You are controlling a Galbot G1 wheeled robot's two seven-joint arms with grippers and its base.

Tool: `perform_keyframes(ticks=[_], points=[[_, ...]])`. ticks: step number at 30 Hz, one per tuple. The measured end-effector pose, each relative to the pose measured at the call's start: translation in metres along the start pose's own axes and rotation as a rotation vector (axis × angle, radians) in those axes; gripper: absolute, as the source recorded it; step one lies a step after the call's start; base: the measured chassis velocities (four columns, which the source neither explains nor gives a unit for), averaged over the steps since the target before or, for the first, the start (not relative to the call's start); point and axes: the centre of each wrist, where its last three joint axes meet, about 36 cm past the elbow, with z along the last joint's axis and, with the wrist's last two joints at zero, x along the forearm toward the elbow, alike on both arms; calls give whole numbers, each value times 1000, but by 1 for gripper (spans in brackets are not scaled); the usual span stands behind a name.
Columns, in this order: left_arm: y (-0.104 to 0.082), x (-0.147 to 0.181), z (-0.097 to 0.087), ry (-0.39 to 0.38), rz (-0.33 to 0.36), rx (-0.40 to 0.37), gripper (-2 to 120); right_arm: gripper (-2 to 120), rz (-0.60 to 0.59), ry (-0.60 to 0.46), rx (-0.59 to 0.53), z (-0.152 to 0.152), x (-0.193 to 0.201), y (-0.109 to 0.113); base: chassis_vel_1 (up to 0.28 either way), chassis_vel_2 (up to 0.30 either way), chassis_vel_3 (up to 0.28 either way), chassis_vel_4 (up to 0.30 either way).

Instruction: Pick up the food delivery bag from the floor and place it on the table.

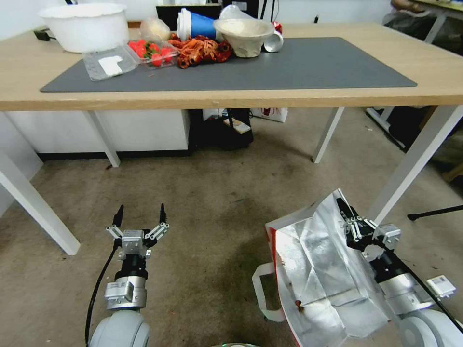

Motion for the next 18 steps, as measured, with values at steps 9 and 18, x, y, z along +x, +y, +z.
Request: perform_keyframes(ticks=[9,18], points=[[5,-3,-8,-17,49,71,98,0,-159,-73,-83,-14,-6,1,0,0,0,0],[10,-3,-10,-43,99,89,93,0,-270,-124,-137,-31,-10,0,0,0,0,0]])
